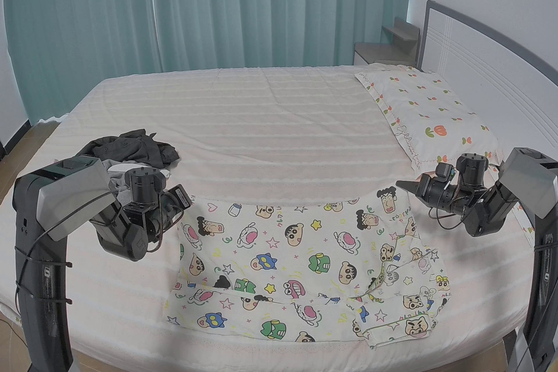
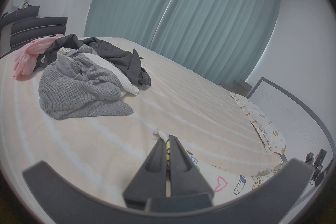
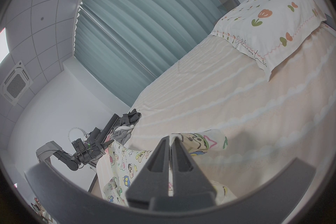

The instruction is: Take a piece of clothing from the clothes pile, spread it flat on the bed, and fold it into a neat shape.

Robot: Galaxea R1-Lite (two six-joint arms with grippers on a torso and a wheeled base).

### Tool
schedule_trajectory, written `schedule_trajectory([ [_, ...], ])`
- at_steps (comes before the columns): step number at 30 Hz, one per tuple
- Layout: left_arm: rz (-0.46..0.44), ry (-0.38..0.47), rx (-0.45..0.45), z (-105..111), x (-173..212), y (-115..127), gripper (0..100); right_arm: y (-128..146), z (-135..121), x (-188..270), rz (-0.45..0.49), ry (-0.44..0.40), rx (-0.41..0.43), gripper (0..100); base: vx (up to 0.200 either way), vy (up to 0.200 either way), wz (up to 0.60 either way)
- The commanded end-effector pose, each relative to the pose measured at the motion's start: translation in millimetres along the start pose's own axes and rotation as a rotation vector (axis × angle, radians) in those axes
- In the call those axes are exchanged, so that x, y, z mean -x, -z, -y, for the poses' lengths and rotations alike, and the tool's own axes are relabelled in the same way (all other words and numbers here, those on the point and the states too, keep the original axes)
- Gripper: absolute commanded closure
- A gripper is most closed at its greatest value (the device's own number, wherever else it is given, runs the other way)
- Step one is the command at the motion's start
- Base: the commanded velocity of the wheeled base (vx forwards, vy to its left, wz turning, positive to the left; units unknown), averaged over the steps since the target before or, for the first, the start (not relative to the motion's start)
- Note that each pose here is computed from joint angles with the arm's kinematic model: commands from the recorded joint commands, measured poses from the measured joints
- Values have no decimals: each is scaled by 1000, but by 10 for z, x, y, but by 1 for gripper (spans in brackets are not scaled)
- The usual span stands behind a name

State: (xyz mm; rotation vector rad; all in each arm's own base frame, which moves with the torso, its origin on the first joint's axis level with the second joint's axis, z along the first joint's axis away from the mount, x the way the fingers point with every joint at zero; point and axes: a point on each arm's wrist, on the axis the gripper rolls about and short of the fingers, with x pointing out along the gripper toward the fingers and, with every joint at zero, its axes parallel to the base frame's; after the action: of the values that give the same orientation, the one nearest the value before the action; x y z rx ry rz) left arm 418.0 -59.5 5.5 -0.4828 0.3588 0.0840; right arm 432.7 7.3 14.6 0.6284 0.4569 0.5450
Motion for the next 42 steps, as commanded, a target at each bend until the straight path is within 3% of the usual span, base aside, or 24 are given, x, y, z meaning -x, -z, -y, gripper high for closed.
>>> schedule_trajectory([
  [1,-13,6,-5,31,23,46,100,51,28,-5,-11,3,-7,100,0,0,0],
  [17,-34,24,-10,40,665,-47,100,221,-84,748,-41,-86,-15,100,0,0,0],
  [23,-71,27,-17,-45,809,86,100,435,-100,956,-59,-70,-16,100,0,0,0],
  [28,-137,-4,-28,-196,917,345,100,811,-65,1127,-132,-40,23,100,0,0,0],
  [42,-269,-27,-38,-588,1176,901,100,1290,-42,1566,-226,14,26,100,0,0,0],
])
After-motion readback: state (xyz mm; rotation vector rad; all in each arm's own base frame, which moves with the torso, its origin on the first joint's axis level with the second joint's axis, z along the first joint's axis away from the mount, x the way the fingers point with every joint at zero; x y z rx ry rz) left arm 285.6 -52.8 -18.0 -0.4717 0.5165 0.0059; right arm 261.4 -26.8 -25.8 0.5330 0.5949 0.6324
